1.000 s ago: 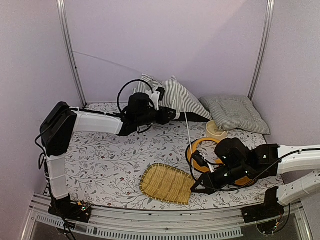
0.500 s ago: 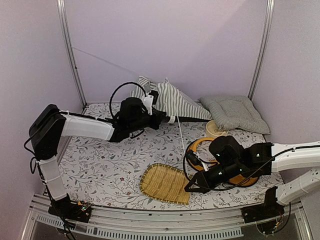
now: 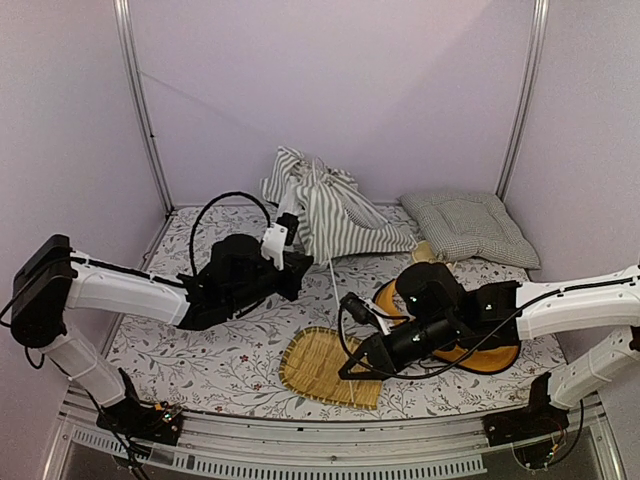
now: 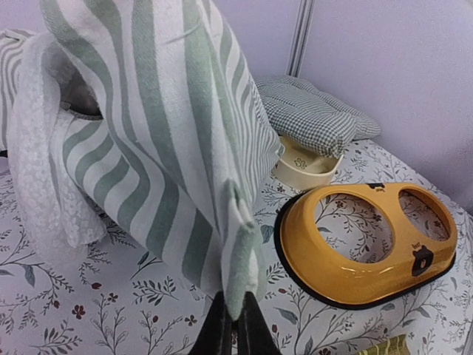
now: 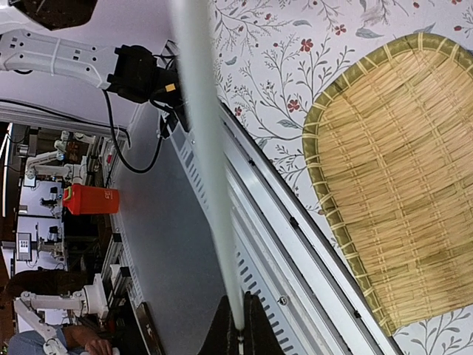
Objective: Set up the pet tent
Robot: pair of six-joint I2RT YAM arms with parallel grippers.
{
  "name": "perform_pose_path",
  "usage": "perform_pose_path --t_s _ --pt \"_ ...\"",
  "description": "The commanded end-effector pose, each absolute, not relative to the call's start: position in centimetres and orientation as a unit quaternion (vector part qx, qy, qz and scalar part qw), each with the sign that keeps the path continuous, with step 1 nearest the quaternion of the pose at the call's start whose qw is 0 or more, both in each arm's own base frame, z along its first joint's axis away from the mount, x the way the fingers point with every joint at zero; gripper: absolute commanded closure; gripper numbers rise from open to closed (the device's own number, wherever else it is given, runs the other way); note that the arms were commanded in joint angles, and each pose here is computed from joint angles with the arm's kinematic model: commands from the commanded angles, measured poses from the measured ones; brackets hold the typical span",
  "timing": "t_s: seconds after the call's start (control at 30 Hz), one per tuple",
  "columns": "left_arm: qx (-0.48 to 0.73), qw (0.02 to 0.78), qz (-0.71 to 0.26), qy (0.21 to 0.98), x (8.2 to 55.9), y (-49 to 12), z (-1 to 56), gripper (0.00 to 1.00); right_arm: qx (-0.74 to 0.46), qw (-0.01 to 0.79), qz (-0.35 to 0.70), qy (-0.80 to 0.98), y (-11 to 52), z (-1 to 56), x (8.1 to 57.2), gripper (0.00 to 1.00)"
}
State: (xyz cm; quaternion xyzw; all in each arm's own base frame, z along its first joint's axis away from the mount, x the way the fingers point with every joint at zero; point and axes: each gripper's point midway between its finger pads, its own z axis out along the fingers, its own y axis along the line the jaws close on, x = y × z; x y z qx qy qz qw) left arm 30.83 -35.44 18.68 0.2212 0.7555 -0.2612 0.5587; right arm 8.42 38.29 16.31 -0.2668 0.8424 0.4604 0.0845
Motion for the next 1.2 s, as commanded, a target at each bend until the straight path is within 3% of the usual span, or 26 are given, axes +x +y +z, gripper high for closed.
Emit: perform_pose_path --t_s 0.0,0.5,1.17 --pt "0.240 0.551 -0.296 0.742 27.1 -36.5 19.1 1.00 -0.227 0.158 0.503 0.819 39.7 20.0 12.5 1.00" --pt "0.290 0.556 -0.327 0.707 20.5 -37.0 21.6 1.00 -0.219 0.242 0.545 0.772 42.9 25.0 16.3 1.00" --pt "0.336 0.572 -0.324 0.675 15.9 -40.1 25.3 1.00 -0.205 0.397 0.547 0.708 39.0 35.6 18.6 1.00"
